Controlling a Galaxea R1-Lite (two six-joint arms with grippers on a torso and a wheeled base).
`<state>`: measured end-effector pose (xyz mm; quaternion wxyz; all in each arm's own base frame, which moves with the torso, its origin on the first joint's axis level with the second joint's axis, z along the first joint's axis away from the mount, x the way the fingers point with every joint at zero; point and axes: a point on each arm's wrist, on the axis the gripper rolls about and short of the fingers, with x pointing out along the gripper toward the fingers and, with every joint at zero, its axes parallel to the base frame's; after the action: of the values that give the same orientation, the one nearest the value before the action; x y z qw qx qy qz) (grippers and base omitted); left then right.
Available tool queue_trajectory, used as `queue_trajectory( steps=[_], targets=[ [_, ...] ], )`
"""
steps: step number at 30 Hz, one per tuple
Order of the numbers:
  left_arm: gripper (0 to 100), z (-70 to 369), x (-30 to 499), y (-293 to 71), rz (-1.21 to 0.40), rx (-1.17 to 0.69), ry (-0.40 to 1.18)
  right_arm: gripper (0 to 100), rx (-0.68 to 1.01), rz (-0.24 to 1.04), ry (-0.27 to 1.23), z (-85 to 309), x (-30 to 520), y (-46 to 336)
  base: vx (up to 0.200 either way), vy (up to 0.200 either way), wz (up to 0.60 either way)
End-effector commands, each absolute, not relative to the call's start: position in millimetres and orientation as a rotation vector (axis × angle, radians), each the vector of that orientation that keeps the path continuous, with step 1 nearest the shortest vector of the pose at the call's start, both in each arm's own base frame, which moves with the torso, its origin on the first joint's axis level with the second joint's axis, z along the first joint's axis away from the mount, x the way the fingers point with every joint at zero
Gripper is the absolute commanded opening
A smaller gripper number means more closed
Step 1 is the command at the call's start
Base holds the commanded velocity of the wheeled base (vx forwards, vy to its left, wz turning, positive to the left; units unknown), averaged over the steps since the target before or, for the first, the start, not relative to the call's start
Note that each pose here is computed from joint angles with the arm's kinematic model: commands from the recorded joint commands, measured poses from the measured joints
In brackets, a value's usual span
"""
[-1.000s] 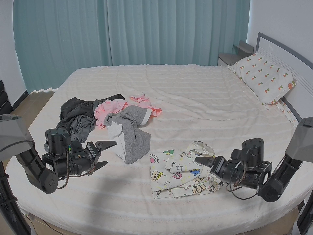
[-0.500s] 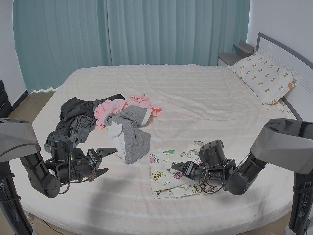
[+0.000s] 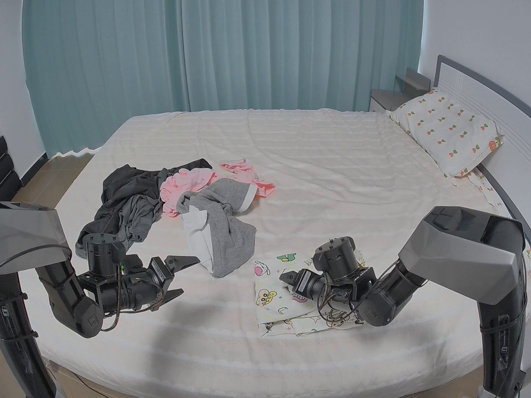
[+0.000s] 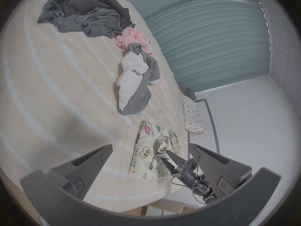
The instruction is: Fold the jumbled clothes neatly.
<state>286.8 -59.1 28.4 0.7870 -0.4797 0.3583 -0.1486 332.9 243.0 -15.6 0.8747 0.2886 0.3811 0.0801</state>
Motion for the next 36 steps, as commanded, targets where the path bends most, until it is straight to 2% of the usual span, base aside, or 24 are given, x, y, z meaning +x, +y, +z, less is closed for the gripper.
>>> queue_trajectory(
  steps=[1,2,3,8,16,23,30,36],
  targets=[
    [100,27,286,-59,-0.317,-1.031,0.777,100,0.612,0.148,0.759,-17,349,247,0.000,0.000,0.00],
    [100,27,287,-59,-0.317,-1.031,0.777,100,0.611,0.143,0.760,-17,351,246,0.000,0.000,0.00],
    [100,27,287,-59,-0.316,-1.032,0.775,0,0.607,0.135,0.767,-18,351,246,0.000,0.000,0.00],
    [100,26,287,-59,-0.315,-1.032,0.776,0,0.593,0.107,0.796,-22,349,242,0.000,0.000,0.00],
    [100,26,287,-59,-0.315,-1.032,0.777,0,0.605,0.046,0.754,-10,349,225,0.000,0.000,0.00],
    [100,26,287,-59,-0.315,-1.032,0.777,0,0.698,-0.042,0.737,14,343,185,0.000,0.000,0.00],
    [100,26,287,-59,-0.315,-1.032,0.777,0,0.717,-0.126,0.788,8,329,152,0.000,0.000,0.00],
    [100,26,287,-59,-0.315,-1.032,0.777,0,0.725,-0.143,0.830,0,314,145,0.000,0.000,0.00]
  ],
)
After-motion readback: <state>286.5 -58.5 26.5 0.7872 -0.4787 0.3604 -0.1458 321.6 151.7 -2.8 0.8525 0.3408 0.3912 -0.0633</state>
